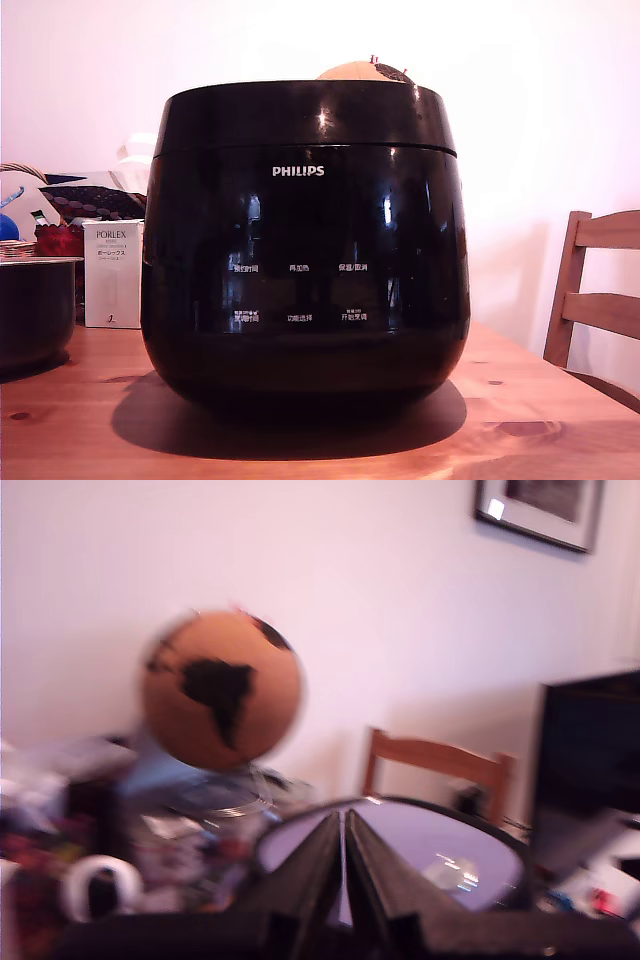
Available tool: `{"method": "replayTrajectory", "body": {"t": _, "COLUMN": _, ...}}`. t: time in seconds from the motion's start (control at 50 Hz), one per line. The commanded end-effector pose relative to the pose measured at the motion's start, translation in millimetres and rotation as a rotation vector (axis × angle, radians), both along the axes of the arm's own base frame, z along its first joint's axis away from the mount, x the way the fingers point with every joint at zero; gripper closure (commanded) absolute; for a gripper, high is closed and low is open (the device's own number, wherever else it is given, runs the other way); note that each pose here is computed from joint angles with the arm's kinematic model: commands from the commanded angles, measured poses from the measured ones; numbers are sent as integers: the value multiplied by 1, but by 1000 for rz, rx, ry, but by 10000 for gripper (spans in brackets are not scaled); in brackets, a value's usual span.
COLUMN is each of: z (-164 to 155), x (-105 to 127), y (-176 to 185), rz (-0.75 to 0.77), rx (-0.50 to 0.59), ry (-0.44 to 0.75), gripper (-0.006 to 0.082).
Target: Open the rice cooker by pressing the large metal button on the top of its lid with medium force
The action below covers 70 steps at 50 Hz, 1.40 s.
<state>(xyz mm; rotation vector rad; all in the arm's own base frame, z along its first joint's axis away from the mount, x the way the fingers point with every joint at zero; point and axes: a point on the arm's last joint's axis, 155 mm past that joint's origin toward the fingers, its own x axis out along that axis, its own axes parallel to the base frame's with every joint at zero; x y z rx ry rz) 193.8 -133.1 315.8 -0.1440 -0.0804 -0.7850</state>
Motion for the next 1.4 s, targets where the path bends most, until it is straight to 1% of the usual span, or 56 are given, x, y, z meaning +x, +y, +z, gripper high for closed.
{"method": "replayTrajectory", "body": {"t": 0.0, "z": 1, "x": 0, "y": -8, "rz": -41, "rx": 0, "ry": 7, "gripper": 788}}
{"method": "replayTrajectory", "body": {"t": 0.26, "z": -9, "x": 1, "y": -43, "rz": -185, "rx": 17, "ry": 50, "gripper": 788}}
{"method": "replayTrajectory", "body": {"t": 0.56, "z": -31, "x": 8, "y": -88, "rz": -267, "rx": 86, "ry": 68, "gripper": 788}}
{"method": "replayTrajectory", "body": {"t": 0.64, "z": -39, "x": 13, "y": -99, "rz": -264, "rx": 107, "ry": 77, "gripper": 788}}
{"method": "replayTrajectory", "body": {"t": 0.86, "z": -63, "x": 22, "y": -129, "rz": -284, "rx": 208, "ry": 109, "gripper": 788}}
{"method": "replayTrajectory", "body": {"t": 1.12, "z": -58, "x": 42, "y": -154, "rz": -265, "rx": 275, "ry": 96, "gripper": 788}}
{"method": "replayTrajectory", "body": {"t": 1.38, "z": -77, "x": 60, "y": -171, "rz": -281, "rx": 408, "ry": 131, "gripper": 788}}
